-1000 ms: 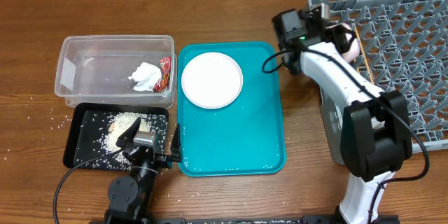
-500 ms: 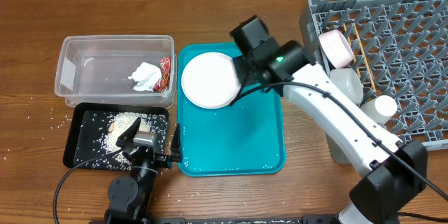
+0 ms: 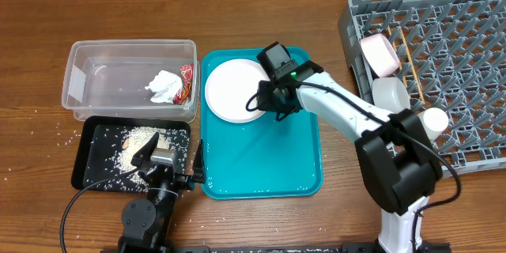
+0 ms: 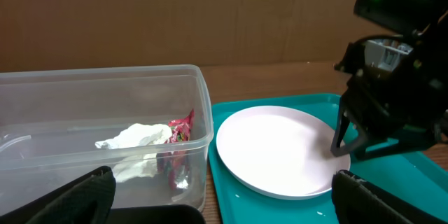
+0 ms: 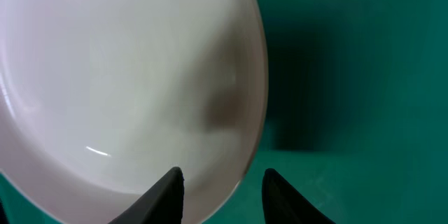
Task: Sort waste into correct bins and load items into the dishwasher
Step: 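Grasp the edge of the white plate with the right gripper, then lift the white plate and stand it upright in the grey rack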
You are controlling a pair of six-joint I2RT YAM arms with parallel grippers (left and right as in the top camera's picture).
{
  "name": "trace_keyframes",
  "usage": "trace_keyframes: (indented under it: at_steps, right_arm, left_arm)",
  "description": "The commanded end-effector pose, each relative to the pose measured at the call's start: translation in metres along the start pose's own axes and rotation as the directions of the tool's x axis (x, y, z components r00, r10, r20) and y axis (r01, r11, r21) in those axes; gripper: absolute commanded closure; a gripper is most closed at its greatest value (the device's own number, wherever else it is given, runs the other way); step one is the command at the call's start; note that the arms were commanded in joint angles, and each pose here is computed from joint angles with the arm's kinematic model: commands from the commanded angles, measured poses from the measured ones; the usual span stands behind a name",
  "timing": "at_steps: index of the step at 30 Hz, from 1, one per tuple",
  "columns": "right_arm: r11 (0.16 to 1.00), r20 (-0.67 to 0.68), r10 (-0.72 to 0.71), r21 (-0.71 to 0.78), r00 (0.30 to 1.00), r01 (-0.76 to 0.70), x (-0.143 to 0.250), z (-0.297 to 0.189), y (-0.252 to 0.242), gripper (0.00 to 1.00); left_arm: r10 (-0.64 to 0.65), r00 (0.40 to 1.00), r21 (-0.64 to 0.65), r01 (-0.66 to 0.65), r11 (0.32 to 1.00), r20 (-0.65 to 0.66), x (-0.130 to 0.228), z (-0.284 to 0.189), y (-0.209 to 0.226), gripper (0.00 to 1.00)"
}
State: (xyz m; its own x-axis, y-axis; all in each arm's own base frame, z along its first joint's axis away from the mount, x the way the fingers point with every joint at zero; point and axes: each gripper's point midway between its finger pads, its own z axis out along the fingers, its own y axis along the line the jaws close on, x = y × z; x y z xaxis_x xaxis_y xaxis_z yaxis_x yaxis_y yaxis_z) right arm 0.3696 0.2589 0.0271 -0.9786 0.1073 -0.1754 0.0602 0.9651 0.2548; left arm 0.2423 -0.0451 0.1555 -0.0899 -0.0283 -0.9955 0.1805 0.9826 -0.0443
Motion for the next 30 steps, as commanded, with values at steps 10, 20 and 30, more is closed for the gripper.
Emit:
trace_keyframes:
  at_steps: [10,20,30]
  right_arm:
    - [0.990,-0.004,0.136,0.043,0.991,-0.136,-0.007,-0.005,-0.028,0.96]
    - [0.880,0.595,-0.064,0.413,0.801,-0.236,-0.099,-0.229,-0.144,0.96]
    - [0.412,0.657,-0.315,0.745,0.685,-0.524,-0.097,-0.374,-0.246,0.96]
  left_arm:
    - [0.018,1.000,-0.005,-0.018,1.000,0.007,0.000,0.000,0.002,0.00]
    - [0.018,1.000,-0.005,-0.018,1.000,0.007,0.000,0.000,0.002,0.00]
    - [0.018,1.000,-0.005,-0.018,1.000,0.007,0.000,0.000,0.002,0.00]
